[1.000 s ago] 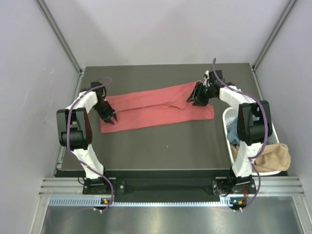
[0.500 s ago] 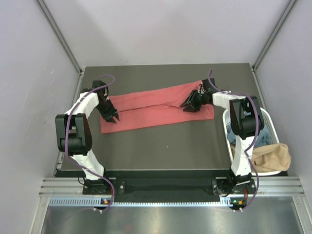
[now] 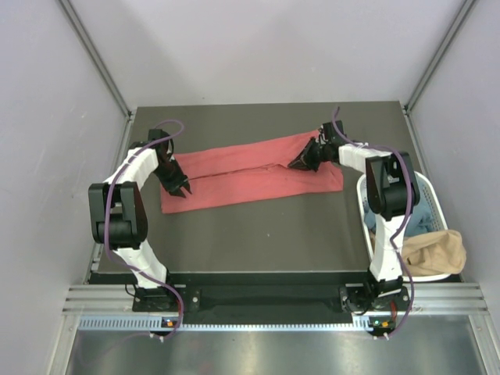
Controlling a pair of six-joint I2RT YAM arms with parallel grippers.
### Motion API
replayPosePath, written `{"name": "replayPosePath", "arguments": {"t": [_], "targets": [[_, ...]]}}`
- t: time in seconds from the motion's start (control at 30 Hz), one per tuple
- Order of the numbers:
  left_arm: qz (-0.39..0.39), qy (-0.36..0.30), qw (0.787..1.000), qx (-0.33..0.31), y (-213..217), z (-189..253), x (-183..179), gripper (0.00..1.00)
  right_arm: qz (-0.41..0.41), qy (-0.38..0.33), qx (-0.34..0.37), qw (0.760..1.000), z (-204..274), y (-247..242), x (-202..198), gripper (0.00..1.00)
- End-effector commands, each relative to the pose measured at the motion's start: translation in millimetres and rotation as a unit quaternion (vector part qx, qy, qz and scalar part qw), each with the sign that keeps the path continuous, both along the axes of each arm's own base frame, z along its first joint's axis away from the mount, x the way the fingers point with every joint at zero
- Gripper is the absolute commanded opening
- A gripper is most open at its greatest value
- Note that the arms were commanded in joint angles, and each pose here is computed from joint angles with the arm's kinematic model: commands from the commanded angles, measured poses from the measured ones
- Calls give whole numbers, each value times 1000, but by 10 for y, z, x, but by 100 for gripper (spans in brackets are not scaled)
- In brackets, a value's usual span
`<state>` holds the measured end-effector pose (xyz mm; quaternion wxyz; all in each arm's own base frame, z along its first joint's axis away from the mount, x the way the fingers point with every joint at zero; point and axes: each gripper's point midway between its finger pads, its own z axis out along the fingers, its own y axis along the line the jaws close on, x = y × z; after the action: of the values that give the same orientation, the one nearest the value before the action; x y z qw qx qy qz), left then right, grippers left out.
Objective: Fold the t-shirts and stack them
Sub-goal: Fold the tshirt
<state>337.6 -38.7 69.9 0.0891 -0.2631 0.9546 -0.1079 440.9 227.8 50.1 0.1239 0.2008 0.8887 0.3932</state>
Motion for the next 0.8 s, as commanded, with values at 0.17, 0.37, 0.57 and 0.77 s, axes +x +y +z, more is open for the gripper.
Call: {"name": "replayPosePath", "arguments": {"t": [0.17, 0.37, 0.57, 0.77], "targets": [[-7, -15, 1000, -4, -5, 142, -19, 32, 10, -85, 60, 994, 402, 435, 524, 8], [-10, -9, 1000, -9, -21, 117, -59, 31, 44, -138, 93, 985, 799, 739, 951, 33], [-10, -15, 1000, 8, 38, 157, -76, 31, 51, -152, 66, 985, 937, 516, 945, 43], [-10, -11, 1000, 6, 33, 126, -76, 31, 50, -119, -36, 991, 745, -18, 699, 45]]}}
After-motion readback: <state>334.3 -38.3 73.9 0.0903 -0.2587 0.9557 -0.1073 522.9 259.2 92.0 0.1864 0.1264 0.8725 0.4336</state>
